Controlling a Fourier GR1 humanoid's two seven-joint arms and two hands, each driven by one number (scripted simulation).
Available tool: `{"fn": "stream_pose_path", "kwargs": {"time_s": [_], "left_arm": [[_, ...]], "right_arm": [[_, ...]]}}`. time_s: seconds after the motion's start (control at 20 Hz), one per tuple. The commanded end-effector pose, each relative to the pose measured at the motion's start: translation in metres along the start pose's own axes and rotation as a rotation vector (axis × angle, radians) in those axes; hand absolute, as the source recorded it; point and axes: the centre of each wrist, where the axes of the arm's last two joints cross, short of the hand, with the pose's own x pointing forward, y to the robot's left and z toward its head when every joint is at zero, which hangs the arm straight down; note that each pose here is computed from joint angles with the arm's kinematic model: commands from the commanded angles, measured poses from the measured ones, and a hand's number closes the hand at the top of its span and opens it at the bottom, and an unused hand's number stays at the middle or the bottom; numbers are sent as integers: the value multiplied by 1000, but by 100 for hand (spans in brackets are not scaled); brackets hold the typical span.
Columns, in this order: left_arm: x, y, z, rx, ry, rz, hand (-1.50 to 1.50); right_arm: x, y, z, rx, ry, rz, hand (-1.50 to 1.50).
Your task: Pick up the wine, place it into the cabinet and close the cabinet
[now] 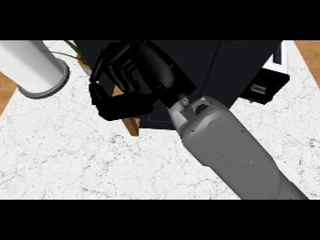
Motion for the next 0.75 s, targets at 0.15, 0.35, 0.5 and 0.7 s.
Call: {"fn": "stream_pose_path", "kwargs": {"time_s": [0.15,0.35,0.5,0.7], "left_arm": [[-22,-17,-6,-3,35,21,-150],[-24,-24,-16,-10,14,24,-150],[-33,-21,-19,2,9,12,-150],[-40,-24,-26,2,35,14,-150]], "right_arm": [[-32,-50,-5,-113,55,38,150],[-36,-75,-12,-149,44,83,150],[-39,-86,-12,-149,48,75,150],[-39,-82,-14,-139,40,76,150]]}}
